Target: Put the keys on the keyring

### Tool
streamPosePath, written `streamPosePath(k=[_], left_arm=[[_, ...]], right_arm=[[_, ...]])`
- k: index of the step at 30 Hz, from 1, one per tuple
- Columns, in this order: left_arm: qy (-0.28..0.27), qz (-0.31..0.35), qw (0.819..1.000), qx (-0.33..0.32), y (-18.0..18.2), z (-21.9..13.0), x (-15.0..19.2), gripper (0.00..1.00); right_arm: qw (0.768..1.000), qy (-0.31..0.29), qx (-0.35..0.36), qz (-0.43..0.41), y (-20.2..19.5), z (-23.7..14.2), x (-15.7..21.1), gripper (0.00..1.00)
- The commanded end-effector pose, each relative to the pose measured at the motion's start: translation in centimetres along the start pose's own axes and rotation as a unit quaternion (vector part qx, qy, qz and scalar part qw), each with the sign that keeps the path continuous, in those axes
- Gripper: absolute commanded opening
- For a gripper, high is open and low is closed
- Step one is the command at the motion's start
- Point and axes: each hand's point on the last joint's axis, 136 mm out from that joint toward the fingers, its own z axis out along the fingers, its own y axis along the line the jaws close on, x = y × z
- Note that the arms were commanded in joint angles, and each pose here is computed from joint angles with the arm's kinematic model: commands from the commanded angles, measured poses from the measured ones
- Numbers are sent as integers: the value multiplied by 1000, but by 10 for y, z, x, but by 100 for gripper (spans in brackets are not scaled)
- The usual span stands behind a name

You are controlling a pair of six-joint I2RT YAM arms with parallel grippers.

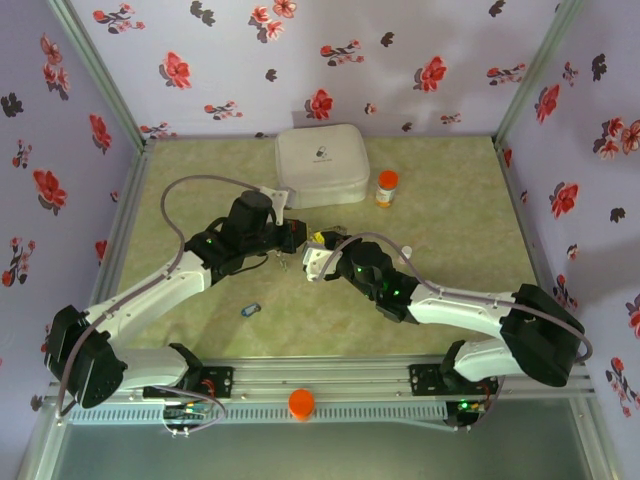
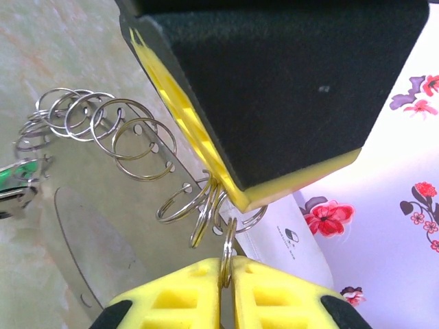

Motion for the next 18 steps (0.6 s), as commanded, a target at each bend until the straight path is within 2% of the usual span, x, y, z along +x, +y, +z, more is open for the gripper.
streamPosePath(k=[1, 6, 9, 13, 16, 18], left_arm=[[-26, 1, 999, 29, -19, -13, -18, 0], [-24, 0, 999, 31, -20, -12, -17, 0], [-23, -1, 999, 30, -19, -12, -16, 2], [-30, 3, 999, 19, -14, -14, -16, 39], [-49, 13, 999, -7, -4, -20, -18, 52], [-70, 23, 997, -25, 3, -27, -22, 56]], right_arm=[[1000, -19, 16, 13, -13, -2, -14, 9], [999, -20, 14, 20, -14, -2, -16, 0], [999, -24, 18, 34, -15, -2, -17, 0], [997, -35, 20, 72, -20, -5, -19, 0], [994, -36, 19, 102, -25, -7, -17, 0], [992, -40, 11, 123, -26, -10, -16, 0]])
